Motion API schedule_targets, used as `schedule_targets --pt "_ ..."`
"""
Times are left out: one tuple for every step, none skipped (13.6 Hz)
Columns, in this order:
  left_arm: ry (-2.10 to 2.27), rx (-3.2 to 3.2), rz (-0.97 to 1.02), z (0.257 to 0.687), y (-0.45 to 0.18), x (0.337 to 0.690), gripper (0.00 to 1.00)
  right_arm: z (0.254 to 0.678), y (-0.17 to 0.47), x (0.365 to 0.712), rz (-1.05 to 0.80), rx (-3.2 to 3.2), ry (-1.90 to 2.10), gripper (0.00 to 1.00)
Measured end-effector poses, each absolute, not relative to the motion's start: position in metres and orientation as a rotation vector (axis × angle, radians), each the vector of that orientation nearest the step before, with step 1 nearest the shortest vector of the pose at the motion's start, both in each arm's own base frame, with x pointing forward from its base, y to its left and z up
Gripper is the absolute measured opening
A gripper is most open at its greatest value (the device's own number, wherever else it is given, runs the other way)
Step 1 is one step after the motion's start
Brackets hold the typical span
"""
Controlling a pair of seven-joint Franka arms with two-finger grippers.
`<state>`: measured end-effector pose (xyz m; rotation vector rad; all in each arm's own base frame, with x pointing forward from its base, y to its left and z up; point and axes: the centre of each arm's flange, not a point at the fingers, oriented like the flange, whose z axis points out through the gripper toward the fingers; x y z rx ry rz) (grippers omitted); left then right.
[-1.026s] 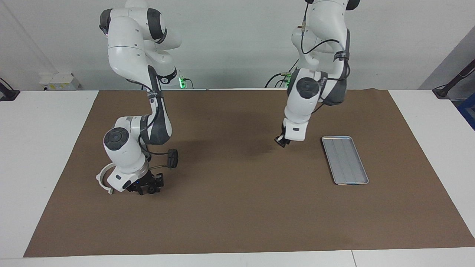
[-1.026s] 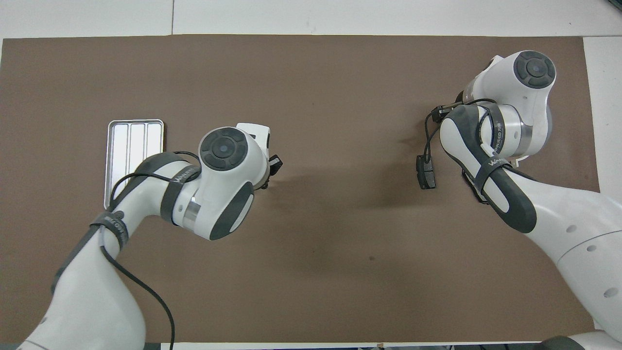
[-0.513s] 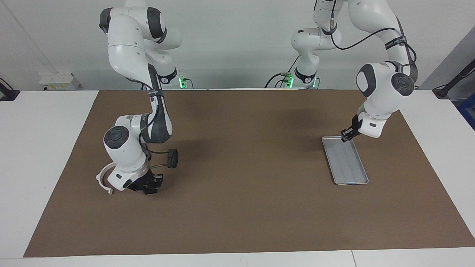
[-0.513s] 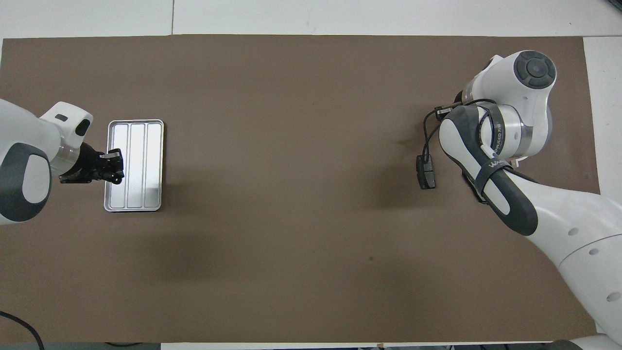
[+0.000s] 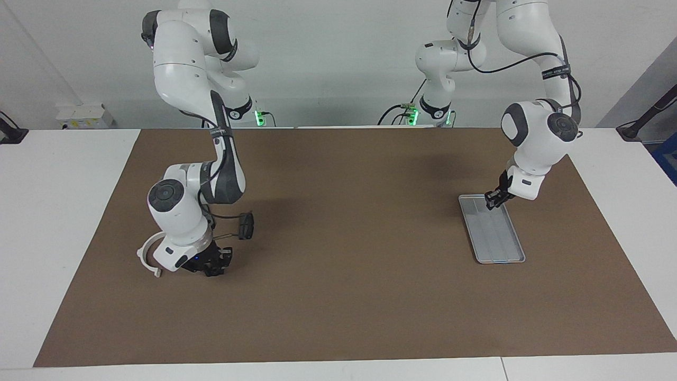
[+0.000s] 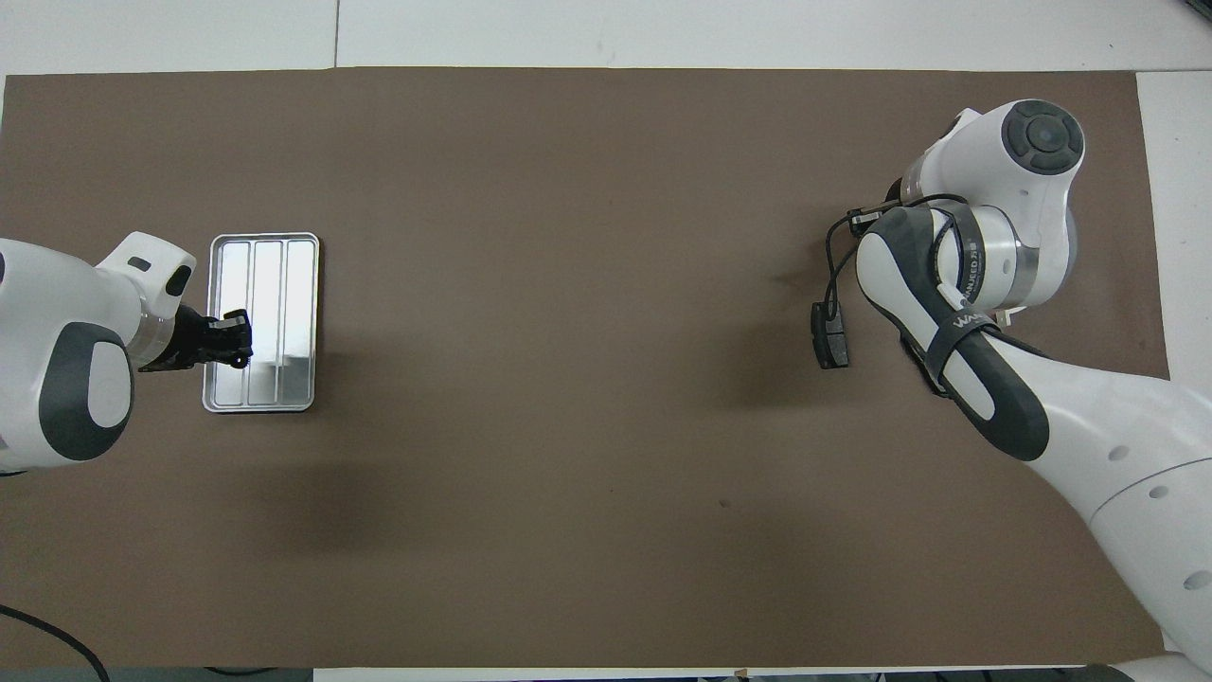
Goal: Pick bearing gear from pile to tray
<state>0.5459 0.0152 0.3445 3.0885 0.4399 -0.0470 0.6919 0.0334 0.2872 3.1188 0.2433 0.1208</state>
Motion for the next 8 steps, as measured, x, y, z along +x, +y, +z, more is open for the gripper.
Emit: schedule_targets --pt "0.446 3.088 -0.041 0.342 0.017 0.544 0.23 0.288 0.039 0.691 0.114 3.12 0.255 0.35" --pt "0.452 3.086 -0.024 0.337 0.019 0.543 0.23 0.291 0.046 0.691 0.1 3.123 0.25 0.35" --pt "0.458 3.085 -0.014 0.333 0.02 0.54 0.23 0.296 0.057 0.69 0.081 3.128 0.222 0.35" --pt "0.46 3.085 -0.012 0.328 0.02 0.538 0.23 0.305 0.072 0.69 0.06 3.135 0.173 0.35" --pt "0.459 3.086 -0.017 0.325 0.019 0.536 0.23 0.314 0.092 0.688 0.048 3.14 0.113 0.35" --pt "0.458 3.086 -0.023 0.322 0.019 0.535 0.23 0.323 0.115 0.686 0.046 3.145 0.05 0.35" --pt "0.458 3.086 -0.021 0.319 0.018 0.534 0.23 0.329 0.139 0.682 0.051 3.149 -0.014 0.35" --pt "0.468 3.085 -0.016 0.316 0.017 0.533 0.23 0.332 0.162 0.676 0.055 3.151 -0.082 0.35"
